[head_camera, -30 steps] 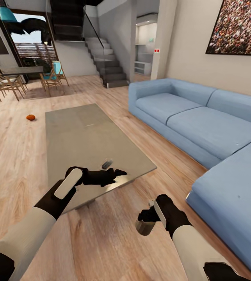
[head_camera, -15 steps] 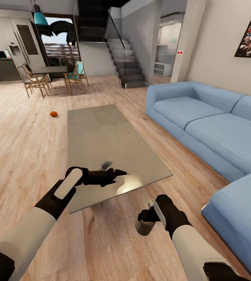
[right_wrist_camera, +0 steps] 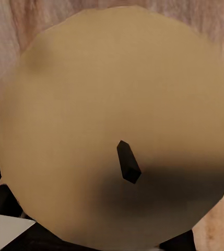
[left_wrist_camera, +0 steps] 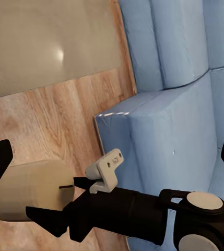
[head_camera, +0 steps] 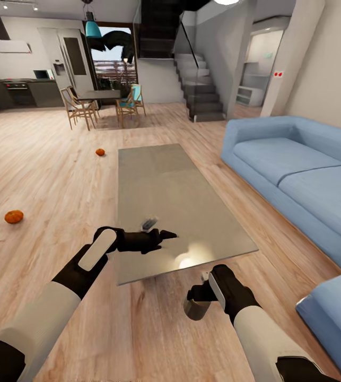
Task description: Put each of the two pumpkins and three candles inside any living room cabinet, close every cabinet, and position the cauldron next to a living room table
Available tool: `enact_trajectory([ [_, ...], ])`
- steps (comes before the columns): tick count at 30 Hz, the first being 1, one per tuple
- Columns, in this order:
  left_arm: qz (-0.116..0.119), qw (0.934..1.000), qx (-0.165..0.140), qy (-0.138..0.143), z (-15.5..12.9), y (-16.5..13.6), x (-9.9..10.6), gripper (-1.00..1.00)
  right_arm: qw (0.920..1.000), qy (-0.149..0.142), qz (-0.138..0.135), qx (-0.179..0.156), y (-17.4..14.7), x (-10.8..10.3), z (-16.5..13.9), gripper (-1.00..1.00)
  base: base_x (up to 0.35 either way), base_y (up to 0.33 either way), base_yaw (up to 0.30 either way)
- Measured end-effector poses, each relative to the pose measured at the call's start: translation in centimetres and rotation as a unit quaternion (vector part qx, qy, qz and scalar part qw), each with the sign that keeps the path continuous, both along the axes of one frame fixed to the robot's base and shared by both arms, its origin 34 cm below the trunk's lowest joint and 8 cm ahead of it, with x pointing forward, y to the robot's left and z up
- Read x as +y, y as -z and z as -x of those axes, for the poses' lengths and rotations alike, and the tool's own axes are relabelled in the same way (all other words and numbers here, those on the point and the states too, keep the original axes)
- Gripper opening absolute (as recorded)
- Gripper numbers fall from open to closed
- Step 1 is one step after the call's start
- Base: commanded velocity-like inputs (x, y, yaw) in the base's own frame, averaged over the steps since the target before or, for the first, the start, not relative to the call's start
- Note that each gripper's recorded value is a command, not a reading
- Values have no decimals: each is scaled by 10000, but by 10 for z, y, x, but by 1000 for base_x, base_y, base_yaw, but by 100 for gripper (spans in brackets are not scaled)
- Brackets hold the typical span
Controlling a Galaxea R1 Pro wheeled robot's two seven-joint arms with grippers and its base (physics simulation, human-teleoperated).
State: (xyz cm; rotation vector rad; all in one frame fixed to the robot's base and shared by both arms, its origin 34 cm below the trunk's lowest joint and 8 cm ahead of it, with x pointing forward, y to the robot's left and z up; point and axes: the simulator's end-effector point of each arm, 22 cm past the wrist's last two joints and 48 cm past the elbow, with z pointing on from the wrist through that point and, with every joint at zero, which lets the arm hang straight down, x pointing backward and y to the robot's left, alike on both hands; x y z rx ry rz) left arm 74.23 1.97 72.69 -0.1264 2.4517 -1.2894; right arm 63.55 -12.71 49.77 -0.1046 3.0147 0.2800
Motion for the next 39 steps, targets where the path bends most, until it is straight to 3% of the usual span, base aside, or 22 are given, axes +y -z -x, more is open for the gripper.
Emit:
enact_trajectory([
  [39, -7, 10000, 9, -6, -8, -72, 0, 100, 10000, 0, 1, 7, -72, 0, -7, -100, 0, 0, 286],
])
